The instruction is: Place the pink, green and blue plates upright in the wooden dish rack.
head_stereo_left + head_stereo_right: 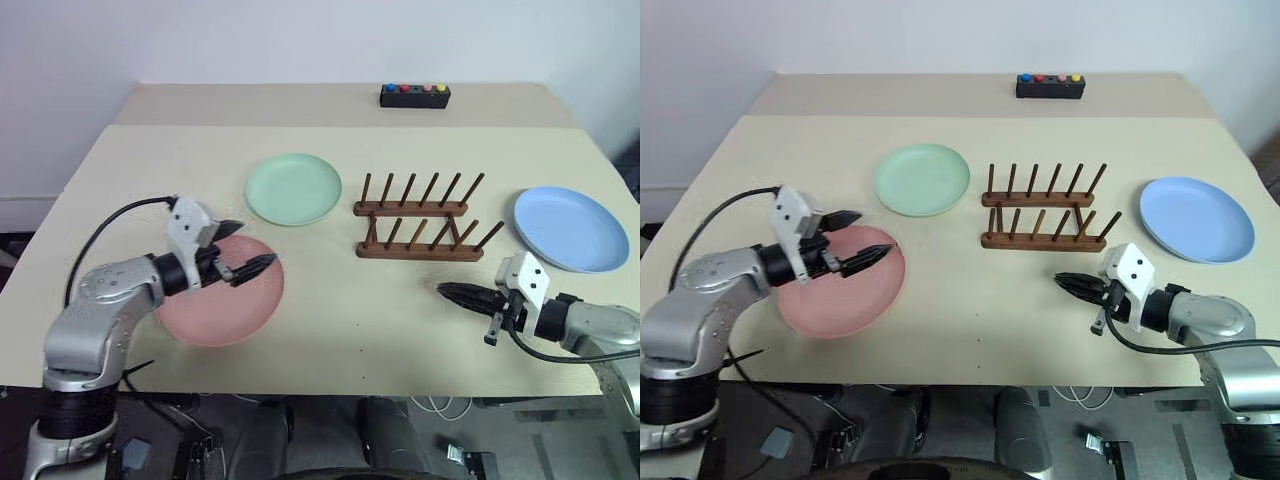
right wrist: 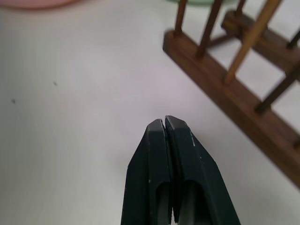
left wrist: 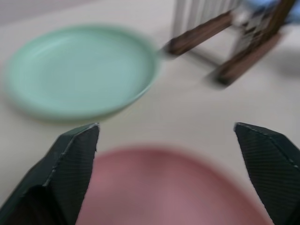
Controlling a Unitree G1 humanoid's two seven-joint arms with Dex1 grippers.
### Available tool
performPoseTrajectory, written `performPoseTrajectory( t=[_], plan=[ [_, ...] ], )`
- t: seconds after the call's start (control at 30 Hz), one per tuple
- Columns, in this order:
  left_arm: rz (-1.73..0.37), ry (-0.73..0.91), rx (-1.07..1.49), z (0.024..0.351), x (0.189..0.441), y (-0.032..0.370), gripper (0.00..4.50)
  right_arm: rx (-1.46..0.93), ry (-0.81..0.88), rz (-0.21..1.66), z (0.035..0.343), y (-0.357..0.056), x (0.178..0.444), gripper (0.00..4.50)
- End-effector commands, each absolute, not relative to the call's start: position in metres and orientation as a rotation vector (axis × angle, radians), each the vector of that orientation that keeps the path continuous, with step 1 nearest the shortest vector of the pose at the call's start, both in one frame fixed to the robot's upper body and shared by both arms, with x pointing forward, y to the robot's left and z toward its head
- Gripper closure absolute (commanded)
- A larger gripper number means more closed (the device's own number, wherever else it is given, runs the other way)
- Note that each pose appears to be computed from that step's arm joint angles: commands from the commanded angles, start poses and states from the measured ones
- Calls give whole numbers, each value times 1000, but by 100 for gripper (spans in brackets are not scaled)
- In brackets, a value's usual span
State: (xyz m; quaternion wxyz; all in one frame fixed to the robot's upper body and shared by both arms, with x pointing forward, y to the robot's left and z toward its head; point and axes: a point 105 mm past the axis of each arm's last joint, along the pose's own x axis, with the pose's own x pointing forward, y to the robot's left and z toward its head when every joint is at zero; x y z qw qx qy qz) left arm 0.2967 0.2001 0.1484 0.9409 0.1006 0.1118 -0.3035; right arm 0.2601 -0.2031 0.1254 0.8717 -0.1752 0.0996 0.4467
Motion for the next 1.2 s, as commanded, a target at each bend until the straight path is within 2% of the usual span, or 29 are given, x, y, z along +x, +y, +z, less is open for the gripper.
performPoseTrajectory(
  t=[0.03,0.13,0.23,0.37,0.43,0.53,0.63,0.87,0.9,1.0,1.07,1.2],
  plan=[
    [-416,282,259,143,293,243,4,-382,158,1007,139,-185,262,450],
    [-282,323,178,133,289,272,4,-392,148,1037,140,-177,265,450],
    [-238,359,173,125,284,281,4,-384,153,1067,139,-173,264,450],
    [-248,425,126,108,278,274,4,-342,169,1111,137,-166,264,450],
    [-263,428,104,104,279,269,0,-367,147,1095,139,-166,267,397],
    [-310,435,69,100,279,258,0,-387,138,1088,139,-166,268,397],
    [-296,451,58,94,281,258,88,-390,134,1085,138,-165,267,395],
    [-281,399,48,100,289,261,432,-400,122,1071,138,-165,266,395],
    [-286,382,50,103,290,261,445,-402,119,1069,139,-165,266,395],
    [-314,262,102,123,295,255,445,-418,97,1065,141,-164,267,395],
    [-326,141,113,146,301,248,445,-440,65,1050,146,-161,271,395],
    [-184,-75,58,200,328,251,445,-492,-52,1044,168,-146,281,395]
  ],
)
